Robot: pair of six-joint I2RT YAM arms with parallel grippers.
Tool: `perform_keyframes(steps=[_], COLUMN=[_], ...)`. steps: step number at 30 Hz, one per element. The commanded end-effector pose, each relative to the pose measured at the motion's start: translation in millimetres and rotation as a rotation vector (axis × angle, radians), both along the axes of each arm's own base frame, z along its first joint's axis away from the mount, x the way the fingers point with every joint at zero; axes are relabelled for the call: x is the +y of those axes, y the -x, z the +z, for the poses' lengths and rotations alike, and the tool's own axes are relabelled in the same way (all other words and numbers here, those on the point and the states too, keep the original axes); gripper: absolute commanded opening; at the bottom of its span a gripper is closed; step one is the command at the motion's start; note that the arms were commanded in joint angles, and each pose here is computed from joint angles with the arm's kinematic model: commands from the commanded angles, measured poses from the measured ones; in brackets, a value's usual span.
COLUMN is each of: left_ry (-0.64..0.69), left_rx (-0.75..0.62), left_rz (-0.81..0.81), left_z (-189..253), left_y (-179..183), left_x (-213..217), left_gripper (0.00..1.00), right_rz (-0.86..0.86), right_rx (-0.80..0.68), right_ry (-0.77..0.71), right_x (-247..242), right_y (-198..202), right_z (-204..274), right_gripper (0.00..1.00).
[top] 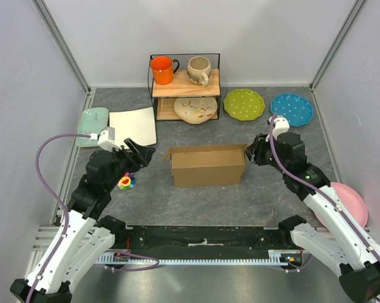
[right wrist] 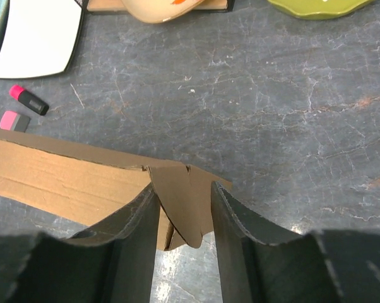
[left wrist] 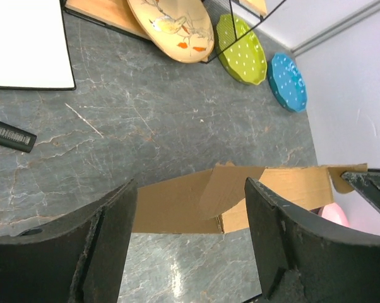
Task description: Fold the paper box
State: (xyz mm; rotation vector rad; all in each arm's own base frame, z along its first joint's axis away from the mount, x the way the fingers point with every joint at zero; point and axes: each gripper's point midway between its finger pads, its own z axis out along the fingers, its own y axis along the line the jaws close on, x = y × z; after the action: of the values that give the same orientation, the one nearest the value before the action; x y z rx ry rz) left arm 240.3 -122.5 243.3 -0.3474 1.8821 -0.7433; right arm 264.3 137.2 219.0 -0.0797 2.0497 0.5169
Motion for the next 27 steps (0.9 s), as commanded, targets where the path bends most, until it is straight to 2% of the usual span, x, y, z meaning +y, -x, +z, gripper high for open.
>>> perform_keyframes(steps=[1,5,12,15,21,27], left_ry=[-0.059,-0.118,-0.192,-0.234,-0.269,-0.317], left_rx=[-0.083,-0.103,-0.283,-0.306,-0.317,-0.299], left_rz=[-0.108,-0.179,-0.336,-0.383,-0.509,-0.550], left_z=[22,19,32,28,16,9], left_y=[0,1,5,1,2,-2], left_x=[-12,-18,-36,-42,-58,-61], left_gripper=[0.75,0.75,0.76,0.75,0.69,0.57], right_rz=[0.020,0.021,0.026,0.031,0.037,0.040], right_rx=[-0.025,-0.017,-0.007,-0.002,0.000,0.005], right_ry=[-0.020,-0.024,-0.024,-0.026,-0.035,-0.045], right_x=[6,7,8,9,11,13], right_y=[-1,0,1,2,3,2], right_z=[4,1,-1,-2,0,3], right_gripper=[0.43,0.40,0.39,0.38,0.36,0.34])
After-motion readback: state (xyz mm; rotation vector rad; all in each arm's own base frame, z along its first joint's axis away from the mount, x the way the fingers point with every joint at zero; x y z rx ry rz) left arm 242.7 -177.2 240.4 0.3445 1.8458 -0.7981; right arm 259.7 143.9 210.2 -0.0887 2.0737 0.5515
